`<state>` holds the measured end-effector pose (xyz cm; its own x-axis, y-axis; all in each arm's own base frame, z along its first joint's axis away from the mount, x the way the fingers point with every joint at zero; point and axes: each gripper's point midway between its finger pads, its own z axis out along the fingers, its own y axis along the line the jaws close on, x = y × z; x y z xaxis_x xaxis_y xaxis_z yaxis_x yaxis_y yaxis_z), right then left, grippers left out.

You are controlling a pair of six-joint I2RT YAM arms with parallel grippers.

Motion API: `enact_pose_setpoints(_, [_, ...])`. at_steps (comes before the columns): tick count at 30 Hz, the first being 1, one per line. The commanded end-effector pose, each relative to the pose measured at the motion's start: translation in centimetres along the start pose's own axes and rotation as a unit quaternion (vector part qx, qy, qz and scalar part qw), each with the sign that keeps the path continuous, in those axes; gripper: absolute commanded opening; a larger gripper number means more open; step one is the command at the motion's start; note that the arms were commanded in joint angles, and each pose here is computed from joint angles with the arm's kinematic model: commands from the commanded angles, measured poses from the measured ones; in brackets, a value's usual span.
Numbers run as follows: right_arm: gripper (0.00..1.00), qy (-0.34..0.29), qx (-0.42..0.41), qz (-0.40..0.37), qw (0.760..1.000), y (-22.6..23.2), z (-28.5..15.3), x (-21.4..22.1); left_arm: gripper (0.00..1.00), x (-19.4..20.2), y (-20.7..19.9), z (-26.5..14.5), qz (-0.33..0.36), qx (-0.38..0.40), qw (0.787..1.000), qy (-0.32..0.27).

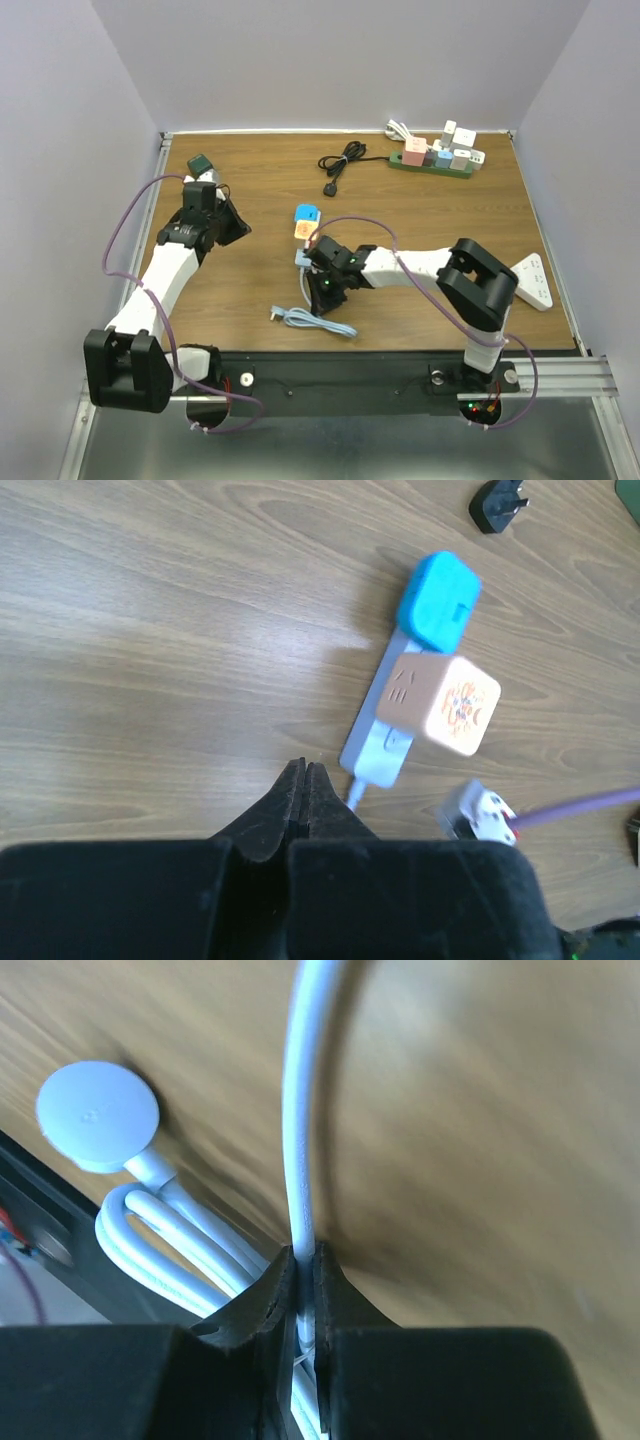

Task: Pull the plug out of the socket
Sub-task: Move the socket to the center of the board.

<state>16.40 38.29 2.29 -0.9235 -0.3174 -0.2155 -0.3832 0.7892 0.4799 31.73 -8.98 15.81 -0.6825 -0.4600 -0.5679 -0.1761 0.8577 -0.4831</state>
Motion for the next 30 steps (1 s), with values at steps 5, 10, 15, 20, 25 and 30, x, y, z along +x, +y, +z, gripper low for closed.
enact_pose_setpoints(5, [0.00,0.086,0.224,0.018,0.971,-11.7,-4.0,9.8,0.00,0.5,-1.2,2.0,0.008,0.046,0.999,0.018])
enact_pose_setpoints(10, [0.03,0.059,0.354,0.031,0.933,-16.3,-7.3,10.2,0.00,2.0,-1.4,3.4,0.007,0.062,0.997,0.054])
enact_pose_setpoints(15, [0.30,0.019,0.411,0.067,0.909,-18.3,-9.4,8.2,0.00,2.5,-1.9,4.5,0.014,0.068,0.995,0.067])
enact_pose_setpoints(20, [0.73,-0.031,0.454,0.110,0.884,-20.0,-12.1,5.6,0.00,3.0,-2.0,5.2,0.015,0.070,0.994,0.079])
enact_pose_setpoints(25, [0.89,-0.085,0.369,0.083,0.922,-16.3,-13.1,0.4,0.00,3.1,-1.6,5.6,0.020,0.064,0.994,0.082])
enact_pose_setpoints(30, [1.00,-0.145,0.203,0.014,0.968,-8.9,-13.1,-5.3,0.00,2.8,-1.6,5.9,0.012,0.059,0.995,0.078])
